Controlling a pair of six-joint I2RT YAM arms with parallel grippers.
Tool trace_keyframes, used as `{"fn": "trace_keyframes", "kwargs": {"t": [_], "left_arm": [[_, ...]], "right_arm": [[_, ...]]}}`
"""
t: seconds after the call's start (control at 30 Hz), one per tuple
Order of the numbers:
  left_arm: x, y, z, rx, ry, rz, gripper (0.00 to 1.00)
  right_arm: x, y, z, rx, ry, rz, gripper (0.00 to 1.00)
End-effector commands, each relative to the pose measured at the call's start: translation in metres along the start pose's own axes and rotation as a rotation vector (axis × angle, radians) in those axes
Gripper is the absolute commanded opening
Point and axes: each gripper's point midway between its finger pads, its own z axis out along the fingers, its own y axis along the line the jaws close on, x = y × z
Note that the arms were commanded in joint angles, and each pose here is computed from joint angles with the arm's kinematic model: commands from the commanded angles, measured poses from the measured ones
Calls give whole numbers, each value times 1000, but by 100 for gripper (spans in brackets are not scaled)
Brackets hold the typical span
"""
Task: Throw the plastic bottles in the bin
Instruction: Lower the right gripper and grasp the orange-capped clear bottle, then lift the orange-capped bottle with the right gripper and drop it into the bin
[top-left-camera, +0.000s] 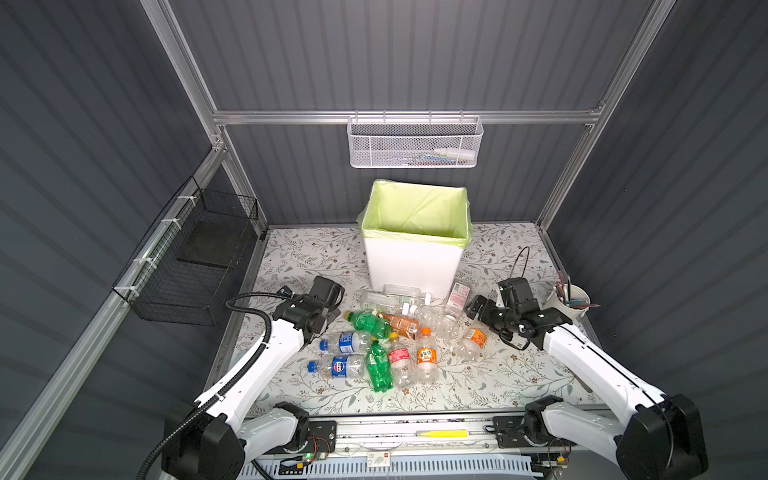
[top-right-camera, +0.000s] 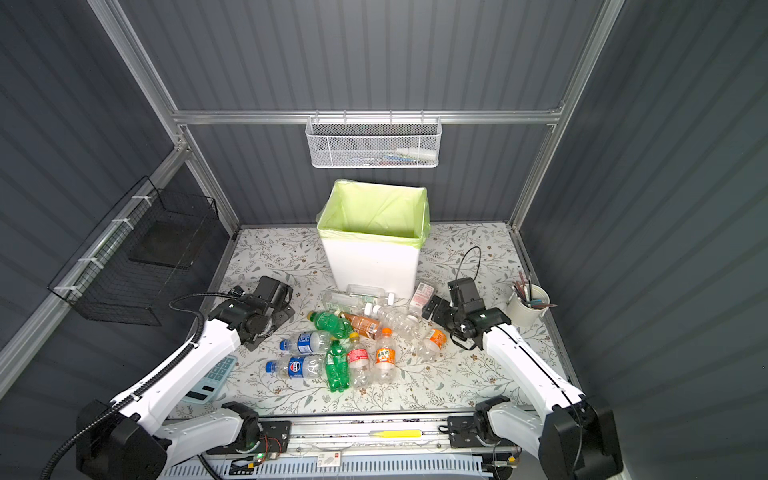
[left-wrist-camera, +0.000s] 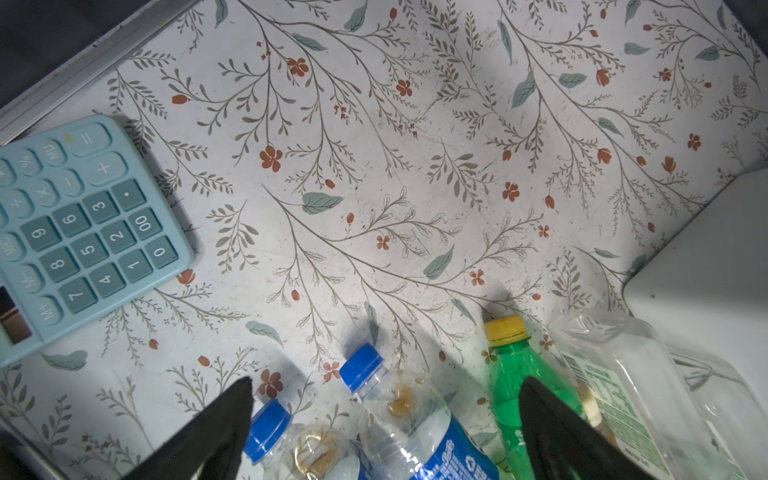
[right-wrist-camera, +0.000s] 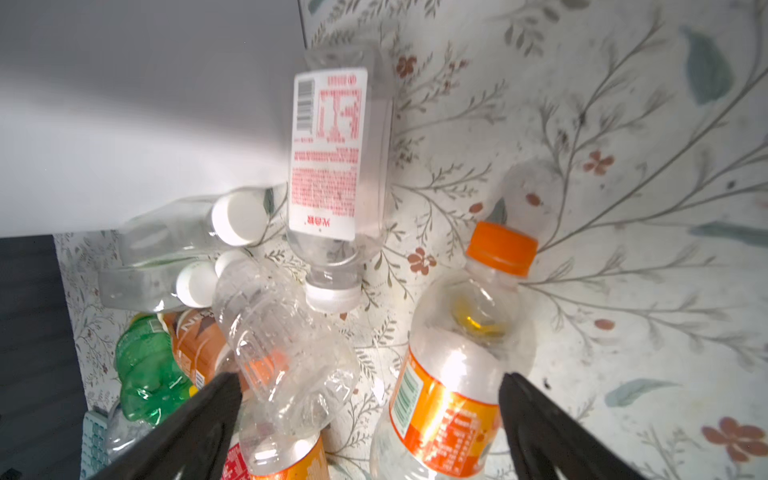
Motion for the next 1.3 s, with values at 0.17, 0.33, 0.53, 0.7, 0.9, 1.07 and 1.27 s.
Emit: {"fn": "trace_keyframes", "kwargs": {"t": [0.17,0.33,0.53,0.7,0.9,1.07,1.27], "left_arm": [[-2,14,0,-30,-41,9,100],[0,15,3,-40,-35,14,100],[2,17,5,-40,-32,17,100],[2,19,5,-41,-36,13,100],[2,20,7,-44,-47,12,100],[3,17,11,-36,-50,15,100],[6,17,15,-42,-42,23,100]], "right_arm": [[25,-30,14,128,71,17,94],[35,-41,26,161,113,20,89],[48,-52,40,183,158,33,78],[49,-53,44,186,161,27,64],[30,-42,34,157,82,6,47],[-21,-6,-1,94,-103,-88,47],[-129,62,-115,-8,-485,-284,49]]}}
